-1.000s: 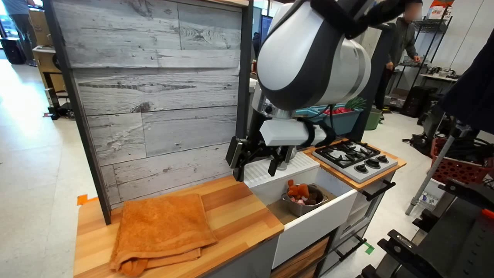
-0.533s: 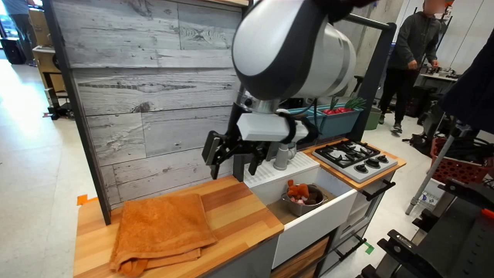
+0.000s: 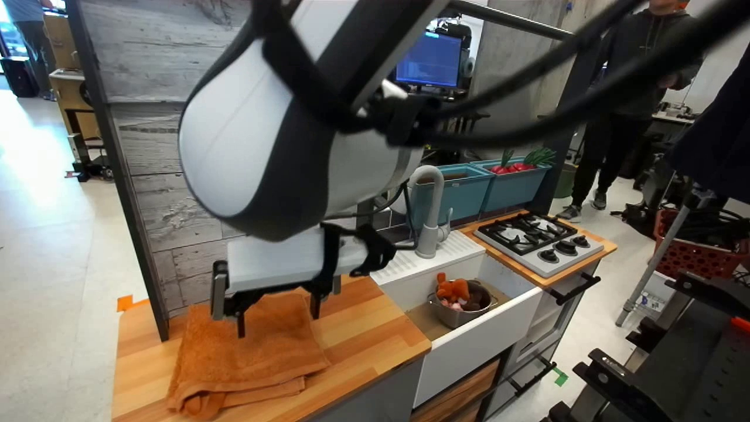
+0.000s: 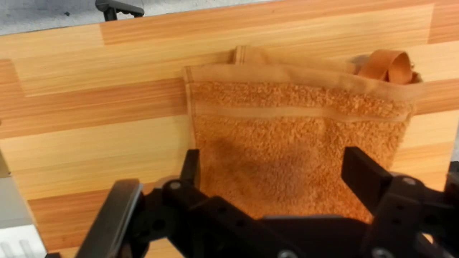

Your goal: Put the toys inside the pot in the sink and then wipe the counter with the towel

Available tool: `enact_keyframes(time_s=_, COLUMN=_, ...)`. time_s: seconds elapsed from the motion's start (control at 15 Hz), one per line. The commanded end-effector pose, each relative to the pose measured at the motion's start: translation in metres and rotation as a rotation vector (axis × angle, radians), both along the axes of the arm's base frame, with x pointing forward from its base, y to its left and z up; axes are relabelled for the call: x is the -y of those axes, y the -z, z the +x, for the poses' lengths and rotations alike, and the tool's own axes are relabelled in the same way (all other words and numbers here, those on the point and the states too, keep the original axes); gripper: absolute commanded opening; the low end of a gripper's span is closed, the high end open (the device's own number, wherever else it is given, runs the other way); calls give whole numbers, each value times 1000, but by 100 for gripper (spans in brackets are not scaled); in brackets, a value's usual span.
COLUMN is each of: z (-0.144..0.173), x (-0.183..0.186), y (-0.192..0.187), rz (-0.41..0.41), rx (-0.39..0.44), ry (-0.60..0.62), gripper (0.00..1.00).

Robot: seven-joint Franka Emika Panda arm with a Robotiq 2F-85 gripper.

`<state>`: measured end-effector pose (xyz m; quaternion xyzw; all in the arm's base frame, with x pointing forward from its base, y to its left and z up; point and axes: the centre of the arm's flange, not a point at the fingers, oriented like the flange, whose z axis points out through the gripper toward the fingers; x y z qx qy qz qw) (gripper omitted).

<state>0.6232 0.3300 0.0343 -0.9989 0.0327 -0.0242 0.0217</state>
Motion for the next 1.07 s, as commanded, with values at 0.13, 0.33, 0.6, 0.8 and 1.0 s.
enact_keyframes(time_s=0.13, z=1, x=-7, y=17, rz=-4, rx=4, ry=0, gripper=100)
enact_keyframes(time_s=0.33, z=1, x=5, y=26, rz=-21, rx=34, ry=39, gripper=100)
enact_keyframes(time_s=0.6, z=2, x=-6, y=57, rz=-53, rx=37, ry=38, gripper=100)
enact_keyframes(time_s=0.8, z=-1, x=-34, y=67, rz=-36, rx=61, ry=13, gripper=100)
enact_keyframes(time_s=1.0, z=-1, x=-59, y=58, rz=-18, rx=79, ry=-3, gripper=100)
